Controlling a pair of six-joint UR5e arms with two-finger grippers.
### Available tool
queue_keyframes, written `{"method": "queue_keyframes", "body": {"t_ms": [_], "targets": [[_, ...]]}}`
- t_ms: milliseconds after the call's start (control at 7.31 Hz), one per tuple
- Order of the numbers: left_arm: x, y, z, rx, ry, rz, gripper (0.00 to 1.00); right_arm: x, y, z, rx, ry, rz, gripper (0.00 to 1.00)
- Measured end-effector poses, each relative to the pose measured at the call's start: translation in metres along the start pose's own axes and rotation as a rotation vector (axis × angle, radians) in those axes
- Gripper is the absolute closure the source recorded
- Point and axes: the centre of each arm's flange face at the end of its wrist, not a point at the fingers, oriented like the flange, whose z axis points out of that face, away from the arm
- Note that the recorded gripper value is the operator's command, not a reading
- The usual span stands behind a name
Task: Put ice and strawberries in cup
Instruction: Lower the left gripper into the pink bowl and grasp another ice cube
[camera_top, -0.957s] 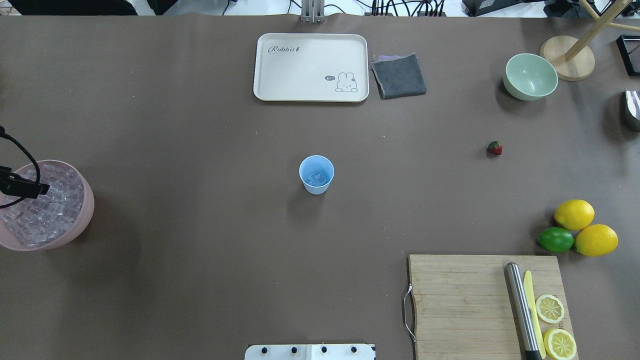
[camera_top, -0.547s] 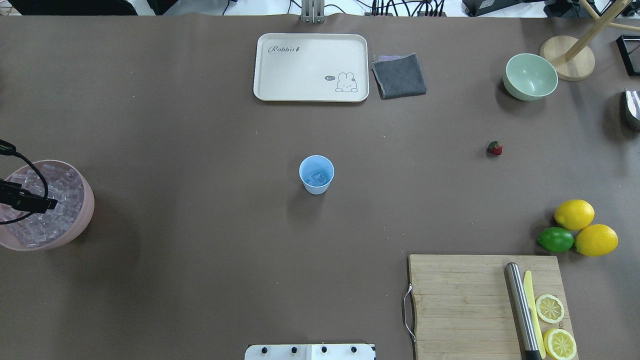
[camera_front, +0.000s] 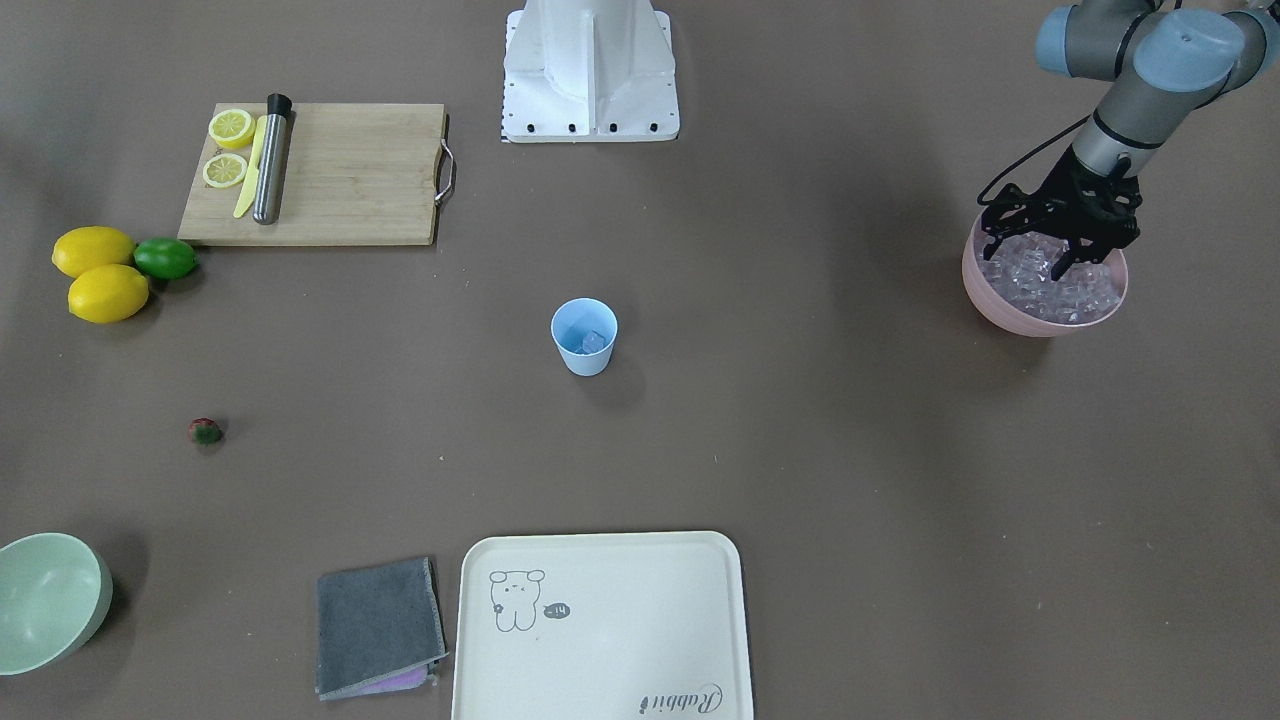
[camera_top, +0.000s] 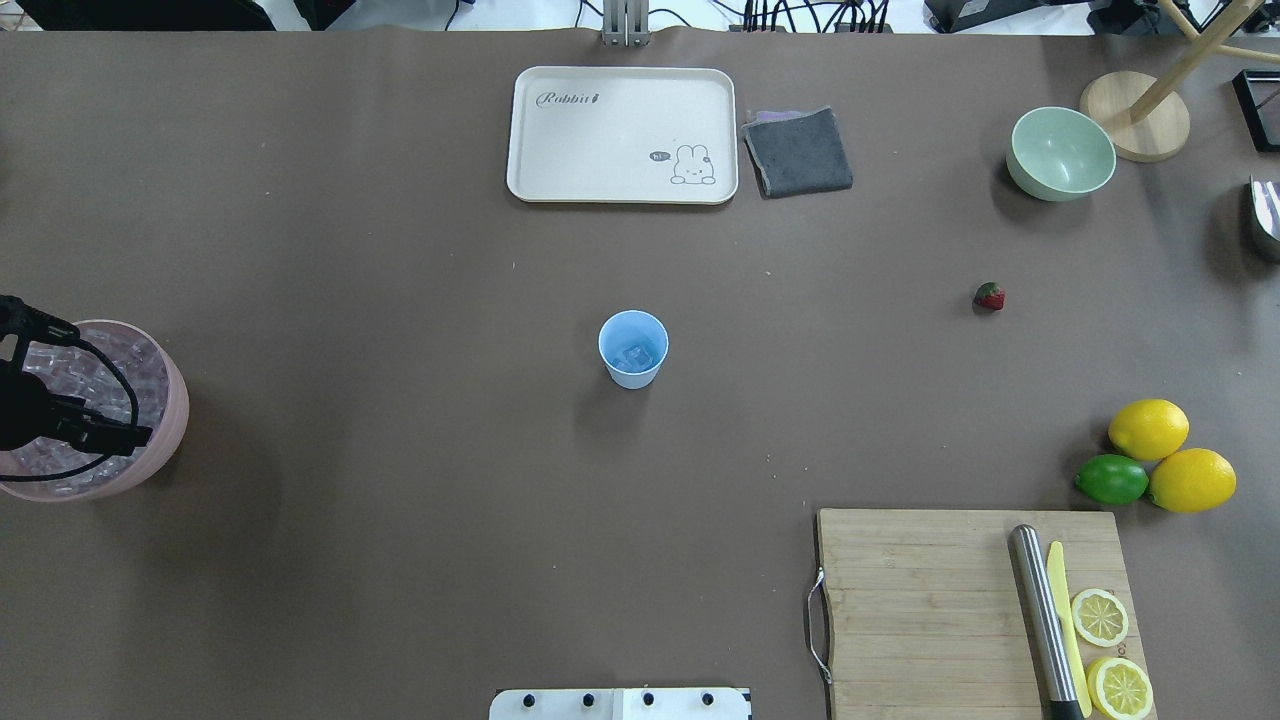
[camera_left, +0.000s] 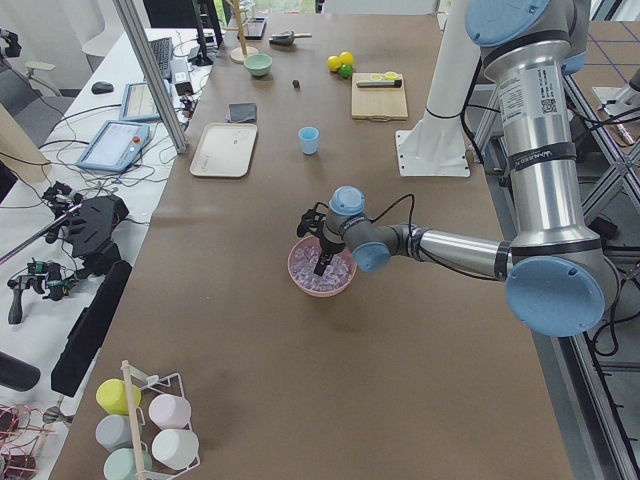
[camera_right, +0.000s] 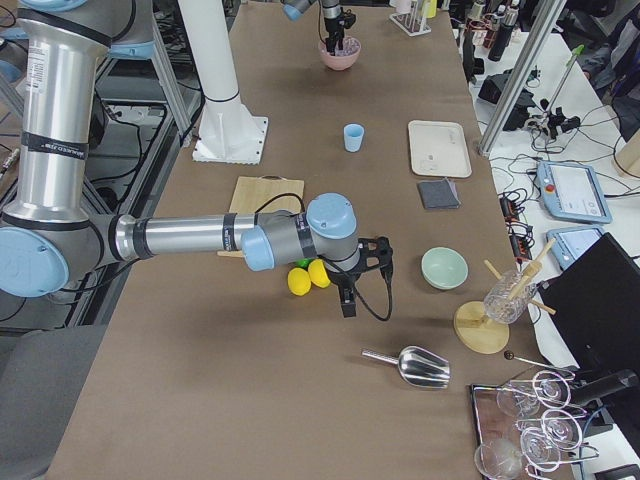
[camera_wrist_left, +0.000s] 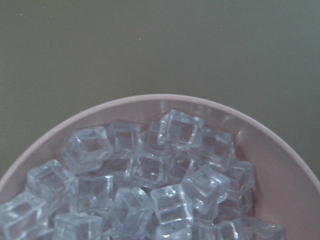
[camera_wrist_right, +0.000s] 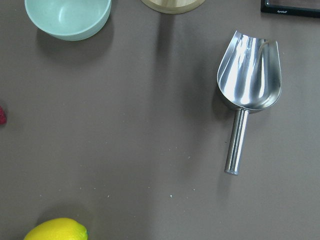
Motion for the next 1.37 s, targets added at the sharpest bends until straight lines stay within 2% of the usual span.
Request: {"method": "queue_keyframes", "body": {"t_ms": [137, 273, 410, 684, 820, 1367], "targets": [[-0.004, 0.005, -0.001, -0.005, -0.006, -0.002, 0.15, 0.0, 0.0, 0.0, 0.0, -0.001, 0.0, 0.0], [-0.008, 0.009, -0.003, -0.01, -0.01, -0.005, 0.29, 0.0, 0.0, 0.0, 0.0, -0.001, 0.0, 0.0], [-0.011, 0.012, -0.004, -0.013, -0.013, -0.007, 0.46, 0.0, 0.0, 0.0, 0.0, -0.001, 0.0, 0.0], [-0.01, 0.012, -0.006, -0.013, -0.009, -0.005, 0.86, 0.0, 0.0, 0.0, 0.0, -0.001, 0.0, 0.0], [-0.008, 0.011, -0.006, -0.011, -0.005, -0.004, 0.97, 0.0, 0.0, 0.0, 0.0, -0.001, 0.0, 0.0], [-0.003, 0.004, -0.029, -0.009, 0.058, -0.016, 1.0, -0.001, -0.001, -0.001, 0.002, -0.001, -0.001, 0.0]]}}
